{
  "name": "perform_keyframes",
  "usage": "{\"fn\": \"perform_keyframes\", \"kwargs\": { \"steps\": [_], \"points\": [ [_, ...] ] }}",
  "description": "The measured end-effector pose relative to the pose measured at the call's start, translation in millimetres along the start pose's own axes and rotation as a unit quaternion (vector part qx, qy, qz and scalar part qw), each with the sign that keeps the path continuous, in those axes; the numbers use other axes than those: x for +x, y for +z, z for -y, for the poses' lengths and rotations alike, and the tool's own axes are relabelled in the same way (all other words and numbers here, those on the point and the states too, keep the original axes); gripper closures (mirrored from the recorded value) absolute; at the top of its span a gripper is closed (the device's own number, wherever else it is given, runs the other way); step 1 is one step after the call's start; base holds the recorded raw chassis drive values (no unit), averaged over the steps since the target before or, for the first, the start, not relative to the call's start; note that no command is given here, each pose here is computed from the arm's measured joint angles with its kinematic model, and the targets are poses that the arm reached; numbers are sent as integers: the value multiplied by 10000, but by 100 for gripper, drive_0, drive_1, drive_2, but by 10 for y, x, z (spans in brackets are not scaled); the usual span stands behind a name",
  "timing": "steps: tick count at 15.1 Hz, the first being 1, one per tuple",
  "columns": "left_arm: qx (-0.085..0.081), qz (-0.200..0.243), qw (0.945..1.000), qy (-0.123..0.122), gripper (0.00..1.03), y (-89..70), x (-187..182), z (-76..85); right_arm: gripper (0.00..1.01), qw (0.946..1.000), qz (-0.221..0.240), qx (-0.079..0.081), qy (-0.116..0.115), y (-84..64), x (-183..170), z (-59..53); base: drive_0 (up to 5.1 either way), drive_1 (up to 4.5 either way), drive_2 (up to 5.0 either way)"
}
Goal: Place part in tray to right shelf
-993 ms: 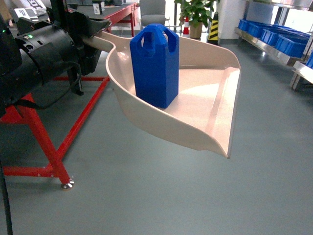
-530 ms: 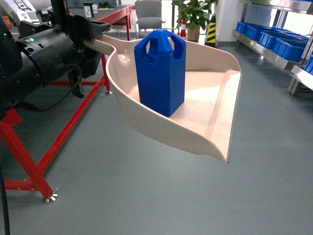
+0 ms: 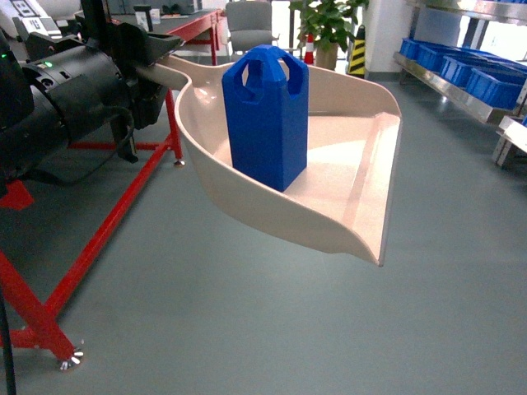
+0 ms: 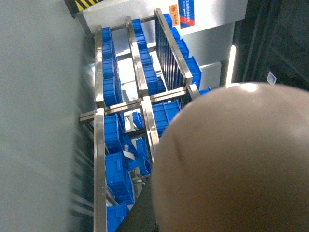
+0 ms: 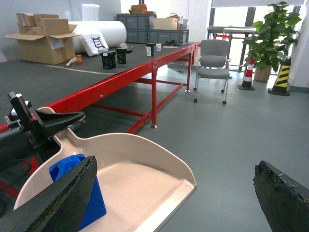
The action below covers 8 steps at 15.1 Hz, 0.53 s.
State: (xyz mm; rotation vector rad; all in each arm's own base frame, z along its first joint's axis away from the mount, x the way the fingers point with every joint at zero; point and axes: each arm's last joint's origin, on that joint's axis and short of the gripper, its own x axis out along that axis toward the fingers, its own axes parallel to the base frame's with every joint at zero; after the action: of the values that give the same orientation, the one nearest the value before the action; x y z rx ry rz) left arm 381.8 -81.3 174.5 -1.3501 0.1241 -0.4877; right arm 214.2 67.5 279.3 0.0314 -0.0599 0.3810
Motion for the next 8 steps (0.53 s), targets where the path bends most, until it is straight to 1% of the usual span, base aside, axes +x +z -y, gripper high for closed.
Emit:
{"fn": "perform_keyframes", "kwargs": {
  "steps": [8],
  "points": [
    [1, 9, 10000, 4, 90, 6, -1, -2, 3, 10000, 9, -3, 2, 2, -1, -1, 5, 437, -427]
  ]
}}
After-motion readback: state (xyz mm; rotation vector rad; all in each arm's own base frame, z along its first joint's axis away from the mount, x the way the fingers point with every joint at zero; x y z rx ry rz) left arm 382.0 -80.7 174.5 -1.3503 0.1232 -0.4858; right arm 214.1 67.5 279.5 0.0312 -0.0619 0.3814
